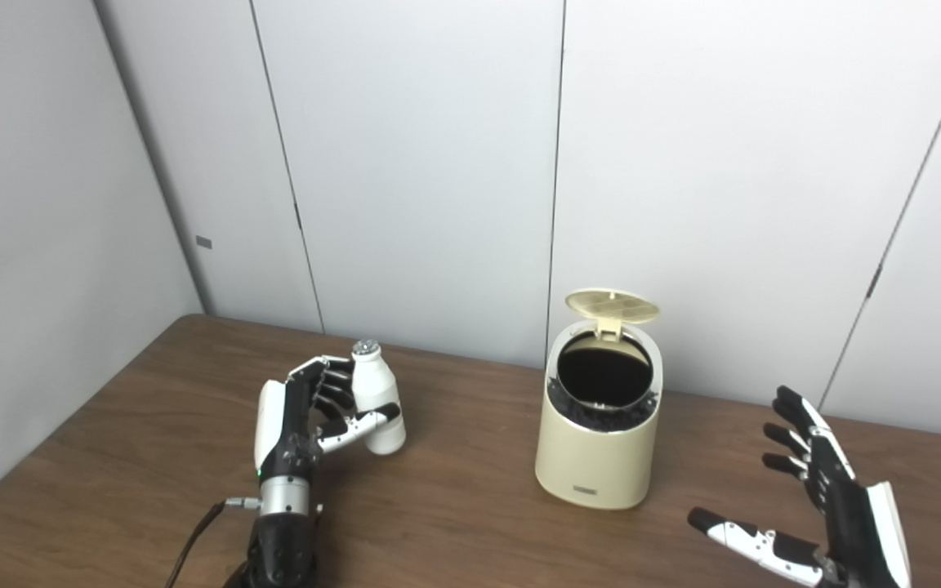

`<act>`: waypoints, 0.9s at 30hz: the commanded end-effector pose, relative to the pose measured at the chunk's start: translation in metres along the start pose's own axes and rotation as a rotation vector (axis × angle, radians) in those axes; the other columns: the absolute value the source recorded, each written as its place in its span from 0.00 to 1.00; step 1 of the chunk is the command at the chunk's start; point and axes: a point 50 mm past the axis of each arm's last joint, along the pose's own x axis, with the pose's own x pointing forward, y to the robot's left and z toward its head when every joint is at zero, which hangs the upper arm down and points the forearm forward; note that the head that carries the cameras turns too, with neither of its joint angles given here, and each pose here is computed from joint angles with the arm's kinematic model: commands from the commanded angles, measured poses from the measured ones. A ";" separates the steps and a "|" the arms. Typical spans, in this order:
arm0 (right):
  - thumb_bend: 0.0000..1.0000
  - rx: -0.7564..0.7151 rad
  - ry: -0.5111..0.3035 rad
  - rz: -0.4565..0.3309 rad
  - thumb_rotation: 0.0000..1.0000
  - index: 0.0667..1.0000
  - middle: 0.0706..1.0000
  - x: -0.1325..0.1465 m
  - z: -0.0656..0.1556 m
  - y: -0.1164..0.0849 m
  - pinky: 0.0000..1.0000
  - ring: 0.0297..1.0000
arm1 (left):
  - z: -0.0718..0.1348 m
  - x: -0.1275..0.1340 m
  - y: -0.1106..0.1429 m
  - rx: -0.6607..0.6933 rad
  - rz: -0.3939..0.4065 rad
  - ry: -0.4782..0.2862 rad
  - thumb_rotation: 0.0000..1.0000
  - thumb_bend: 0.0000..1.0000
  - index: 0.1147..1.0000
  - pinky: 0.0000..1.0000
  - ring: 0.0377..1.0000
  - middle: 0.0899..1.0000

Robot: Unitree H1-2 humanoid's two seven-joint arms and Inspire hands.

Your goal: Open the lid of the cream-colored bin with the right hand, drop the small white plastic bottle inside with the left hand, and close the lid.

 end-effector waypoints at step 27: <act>0.84 -0.038 -0.077 -0.035 0.26 0.86 0.86 0.013 -0.015 0.024 0.70 0.80 | 0.092 0.020 -0.019 -0.181 -0.103 -0.319 0.00 0.51 0.42 0.34 0.41 0.44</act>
